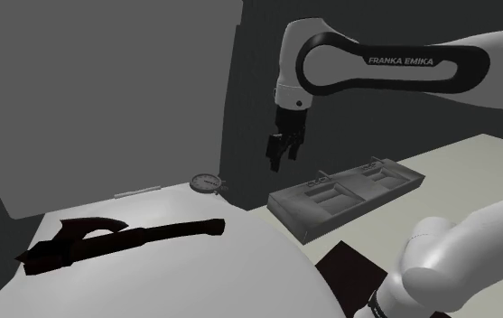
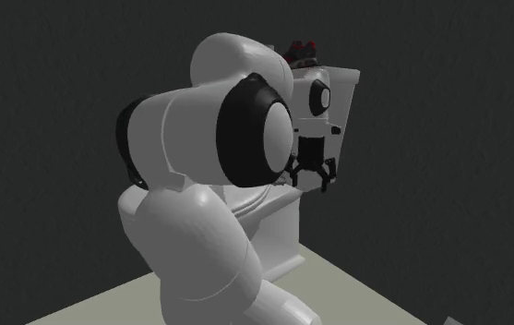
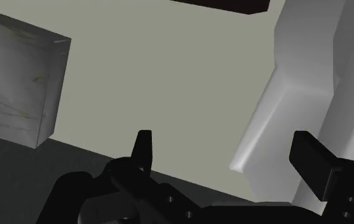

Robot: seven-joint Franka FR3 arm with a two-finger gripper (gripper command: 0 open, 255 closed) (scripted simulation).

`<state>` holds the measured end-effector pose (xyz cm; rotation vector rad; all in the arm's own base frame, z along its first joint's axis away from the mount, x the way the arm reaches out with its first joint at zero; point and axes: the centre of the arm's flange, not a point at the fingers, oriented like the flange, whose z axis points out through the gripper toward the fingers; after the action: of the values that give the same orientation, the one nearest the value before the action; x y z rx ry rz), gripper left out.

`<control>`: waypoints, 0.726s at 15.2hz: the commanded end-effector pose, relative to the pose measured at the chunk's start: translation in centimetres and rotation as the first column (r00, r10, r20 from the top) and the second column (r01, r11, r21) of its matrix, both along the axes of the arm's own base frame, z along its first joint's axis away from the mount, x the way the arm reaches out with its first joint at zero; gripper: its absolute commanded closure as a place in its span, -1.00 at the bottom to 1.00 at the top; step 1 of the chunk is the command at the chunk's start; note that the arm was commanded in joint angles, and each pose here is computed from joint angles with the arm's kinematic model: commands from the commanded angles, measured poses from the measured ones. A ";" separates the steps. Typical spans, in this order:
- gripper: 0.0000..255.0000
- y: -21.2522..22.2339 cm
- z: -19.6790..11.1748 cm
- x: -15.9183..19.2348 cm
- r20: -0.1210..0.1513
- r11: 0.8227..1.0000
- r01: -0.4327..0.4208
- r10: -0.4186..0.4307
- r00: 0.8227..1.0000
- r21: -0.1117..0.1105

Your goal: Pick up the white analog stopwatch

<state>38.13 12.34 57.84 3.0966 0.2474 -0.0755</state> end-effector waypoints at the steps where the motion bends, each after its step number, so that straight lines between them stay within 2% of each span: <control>1: -1.00 2.2 -0.1 1.0 0.010 0.999 -0.045 0.045 0.999 0.013; 6: -1.00 7.9 -0.2 3.0 0.036 0.987 -0.154 0.152 0.988 0.041; 11: -1.00 13.8 -0.2 4.5 0.065 0.963 -0.261 0.257 0.964 0.065</control>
<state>42.43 24.52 57.42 3.1005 0.6276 0.0188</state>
